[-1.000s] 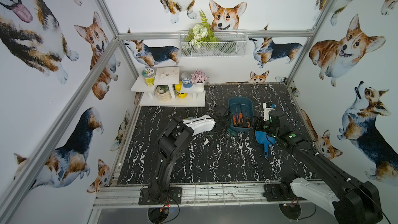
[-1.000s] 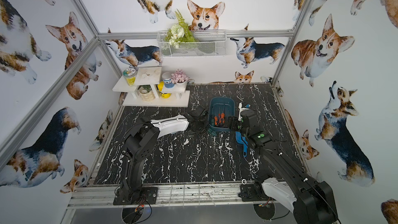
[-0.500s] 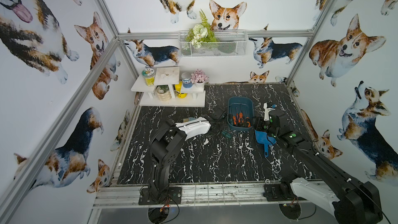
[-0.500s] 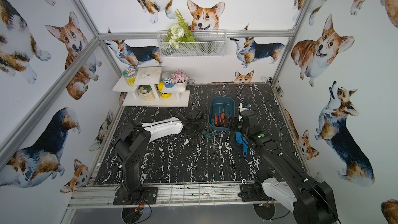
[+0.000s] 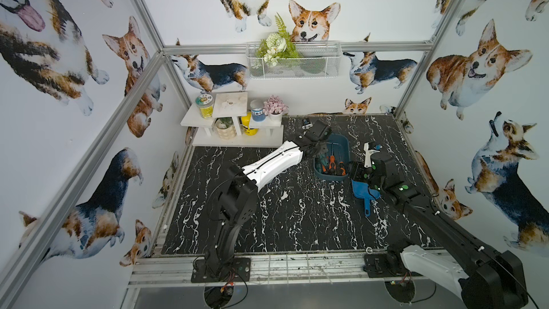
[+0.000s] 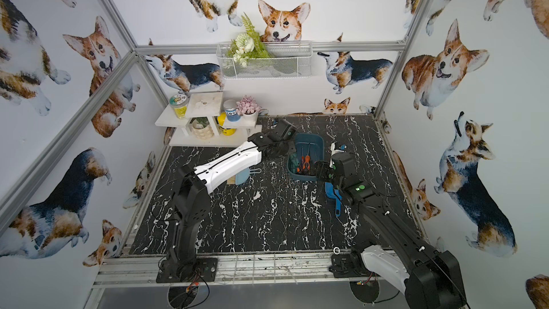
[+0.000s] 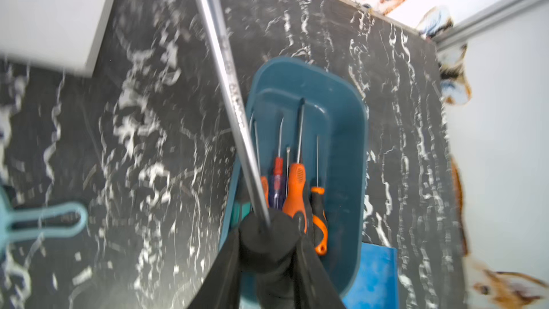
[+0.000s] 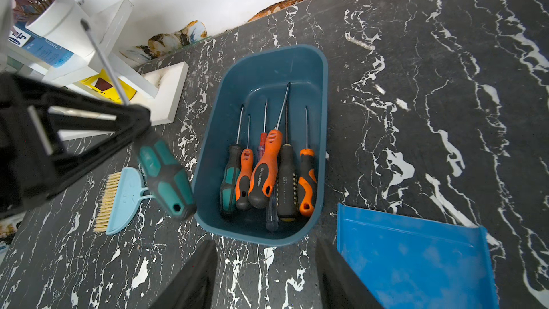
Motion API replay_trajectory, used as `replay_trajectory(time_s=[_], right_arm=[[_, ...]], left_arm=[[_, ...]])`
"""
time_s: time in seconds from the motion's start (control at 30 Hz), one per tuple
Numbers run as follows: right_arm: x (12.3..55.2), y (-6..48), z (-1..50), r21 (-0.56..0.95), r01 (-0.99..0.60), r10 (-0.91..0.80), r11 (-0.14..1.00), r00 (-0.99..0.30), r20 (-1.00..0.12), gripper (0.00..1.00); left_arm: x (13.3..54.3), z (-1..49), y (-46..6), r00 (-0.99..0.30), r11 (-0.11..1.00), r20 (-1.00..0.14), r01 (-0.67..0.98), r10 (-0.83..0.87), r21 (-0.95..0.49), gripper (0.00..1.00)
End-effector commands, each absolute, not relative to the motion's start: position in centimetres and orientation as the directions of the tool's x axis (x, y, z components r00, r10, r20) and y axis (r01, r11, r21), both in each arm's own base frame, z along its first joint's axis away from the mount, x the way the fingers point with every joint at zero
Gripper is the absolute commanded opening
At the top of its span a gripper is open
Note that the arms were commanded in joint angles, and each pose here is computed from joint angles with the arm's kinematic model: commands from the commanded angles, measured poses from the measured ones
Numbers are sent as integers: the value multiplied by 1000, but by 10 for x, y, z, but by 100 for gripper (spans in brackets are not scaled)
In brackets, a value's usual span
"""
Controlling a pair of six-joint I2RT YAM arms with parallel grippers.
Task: Put the screwdriver on the desktop into the storage box
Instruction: Place the screwdriver in the storage box, then reset both arms
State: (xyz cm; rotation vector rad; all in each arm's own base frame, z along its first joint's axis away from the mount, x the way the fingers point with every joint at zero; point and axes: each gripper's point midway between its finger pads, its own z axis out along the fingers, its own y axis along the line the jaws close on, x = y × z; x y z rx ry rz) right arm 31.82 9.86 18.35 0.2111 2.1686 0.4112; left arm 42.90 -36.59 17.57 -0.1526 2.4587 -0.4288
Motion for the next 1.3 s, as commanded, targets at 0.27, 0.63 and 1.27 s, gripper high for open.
replay_trajectory(time_s=[0.27,0.63,1.27], right_arm=[[315,85,195,336,39,302,941,-545,-782,59],[316,87,188,338,38,300,940,-560,-772,60],[334,53,216,399,88,392,913,-466,-793,73]], left_arm=[[449,123,-388,-814,955,-514,294,271,37,3],[439,86,-396,-848,948,-443,318,292,15,44],[422,303,-350,-619,943,-783,217,-67,-253,79]])
